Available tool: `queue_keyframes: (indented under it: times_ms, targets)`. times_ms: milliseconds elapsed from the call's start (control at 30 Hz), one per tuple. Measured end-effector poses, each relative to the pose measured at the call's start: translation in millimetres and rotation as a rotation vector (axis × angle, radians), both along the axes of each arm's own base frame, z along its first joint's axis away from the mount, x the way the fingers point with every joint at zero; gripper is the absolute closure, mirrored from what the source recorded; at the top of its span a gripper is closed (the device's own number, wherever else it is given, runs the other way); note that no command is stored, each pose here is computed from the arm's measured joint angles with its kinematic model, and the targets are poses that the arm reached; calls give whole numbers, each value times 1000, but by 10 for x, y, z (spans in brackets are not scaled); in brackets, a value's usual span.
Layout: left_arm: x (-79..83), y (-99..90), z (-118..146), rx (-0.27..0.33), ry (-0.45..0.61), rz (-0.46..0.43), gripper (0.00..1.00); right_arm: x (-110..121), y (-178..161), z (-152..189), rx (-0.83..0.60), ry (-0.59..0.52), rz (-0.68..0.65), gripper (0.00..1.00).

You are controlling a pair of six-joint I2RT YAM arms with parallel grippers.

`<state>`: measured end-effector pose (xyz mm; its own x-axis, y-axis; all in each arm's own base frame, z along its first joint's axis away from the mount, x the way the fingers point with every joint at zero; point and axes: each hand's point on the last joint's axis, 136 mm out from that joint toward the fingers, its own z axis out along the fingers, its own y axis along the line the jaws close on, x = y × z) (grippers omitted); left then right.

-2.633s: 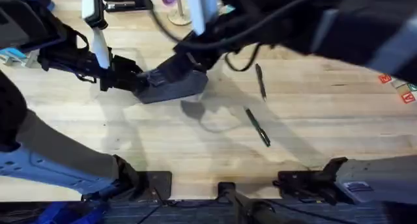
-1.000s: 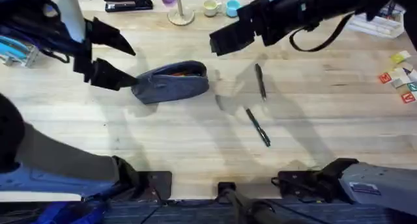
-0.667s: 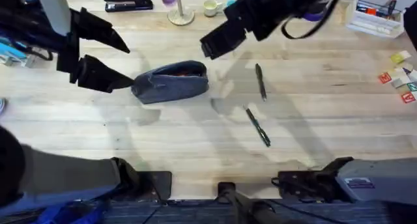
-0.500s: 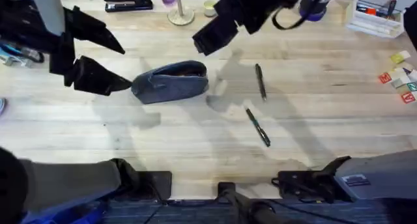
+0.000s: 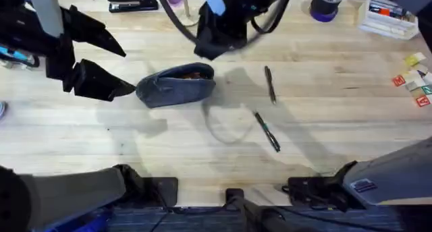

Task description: Unzip the bag, pick up the pens from the table one at a time and place them inside, then zip the bag closed.

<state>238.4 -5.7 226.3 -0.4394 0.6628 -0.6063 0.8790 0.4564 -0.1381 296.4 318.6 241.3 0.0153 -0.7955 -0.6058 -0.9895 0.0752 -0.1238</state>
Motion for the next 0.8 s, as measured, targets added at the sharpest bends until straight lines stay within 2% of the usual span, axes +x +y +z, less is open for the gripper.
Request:
queue_keyframes:
  times_ms: [67,167,367,533,800]
  targets:
    - [4,4,-2,2,-2,0,5,10,15,15,-11,-78,93,958]
    - [4,6,-3,4,-2,0,5,24,28,27,-28,-177,211,970]
    - [4,6,-4,4,-1,0,5,108,104,41,-28,-286,307,971]
    - [4,6,-4,4,-1,1,5,163,221,-165,-45,-281,347,970]
    - [4,6,-4,3,1,3,5,47,455,-663,-95,-191,418,972]
